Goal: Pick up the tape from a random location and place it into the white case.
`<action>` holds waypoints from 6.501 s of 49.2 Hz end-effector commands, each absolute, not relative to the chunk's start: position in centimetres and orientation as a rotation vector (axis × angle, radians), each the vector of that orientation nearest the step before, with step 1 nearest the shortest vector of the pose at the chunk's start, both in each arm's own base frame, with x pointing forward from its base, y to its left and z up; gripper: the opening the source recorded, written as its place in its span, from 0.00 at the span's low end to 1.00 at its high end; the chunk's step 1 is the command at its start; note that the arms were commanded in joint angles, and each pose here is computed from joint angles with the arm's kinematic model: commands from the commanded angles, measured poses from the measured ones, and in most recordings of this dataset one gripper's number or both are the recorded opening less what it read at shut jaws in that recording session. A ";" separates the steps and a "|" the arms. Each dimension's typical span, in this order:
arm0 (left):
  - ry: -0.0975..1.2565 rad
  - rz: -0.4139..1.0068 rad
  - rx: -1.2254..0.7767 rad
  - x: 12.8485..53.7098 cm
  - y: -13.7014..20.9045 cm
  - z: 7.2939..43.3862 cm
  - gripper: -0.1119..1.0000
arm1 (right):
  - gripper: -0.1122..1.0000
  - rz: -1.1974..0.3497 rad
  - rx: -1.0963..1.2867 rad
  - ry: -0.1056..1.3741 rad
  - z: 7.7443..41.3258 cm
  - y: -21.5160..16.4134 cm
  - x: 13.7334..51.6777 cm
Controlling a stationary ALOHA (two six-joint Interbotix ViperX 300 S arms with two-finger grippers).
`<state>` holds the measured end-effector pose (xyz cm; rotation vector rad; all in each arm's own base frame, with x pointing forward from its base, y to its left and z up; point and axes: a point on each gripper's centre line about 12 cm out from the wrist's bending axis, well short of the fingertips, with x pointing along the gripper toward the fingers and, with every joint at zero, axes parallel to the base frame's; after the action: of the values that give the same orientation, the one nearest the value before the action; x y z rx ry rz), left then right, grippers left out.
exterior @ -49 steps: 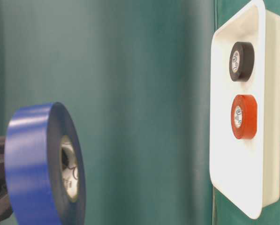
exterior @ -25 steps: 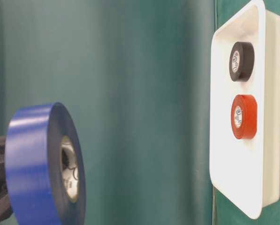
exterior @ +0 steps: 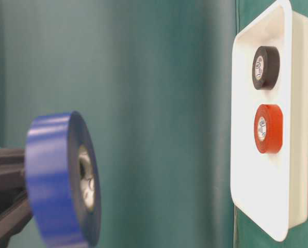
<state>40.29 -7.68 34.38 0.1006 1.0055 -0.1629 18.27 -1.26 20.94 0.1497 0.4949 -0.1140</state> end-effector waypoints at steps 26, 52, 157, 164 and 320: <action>1.001 0.137 -0.054 36.8 5.3 35.1 0.30 | 0.78 -0.113 0.147 0.476 22.0 -1.3 18.7; 0.985 0.360 -0.173 34.7 14.1 34.4 0.30 | 0.78 -0.112 0.142 0.478 22.0 -1.3 18.7; 1.033 0.437 -0.244 35.5 18.4 19.5 0.30 | 0.78 -0.115 0.133 0.478 22.2 -1.4 18.8; 1.042 0.447 -0.254 35.5 18.9 17.4 0.30 | 0.78 -0.115 0.126 0.481 22.2 -1.4 18.8; 0.861 0.098 0.025 35.4 5.2 23.9 0.98 | 0.78 -0.122 0.137 0.481 23.0 -1.4 18.9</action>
<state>35.86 5.53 22.10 0.0209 0.9198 0.1007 18.51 -1.40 21.89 0.1338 0.5014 -0.1217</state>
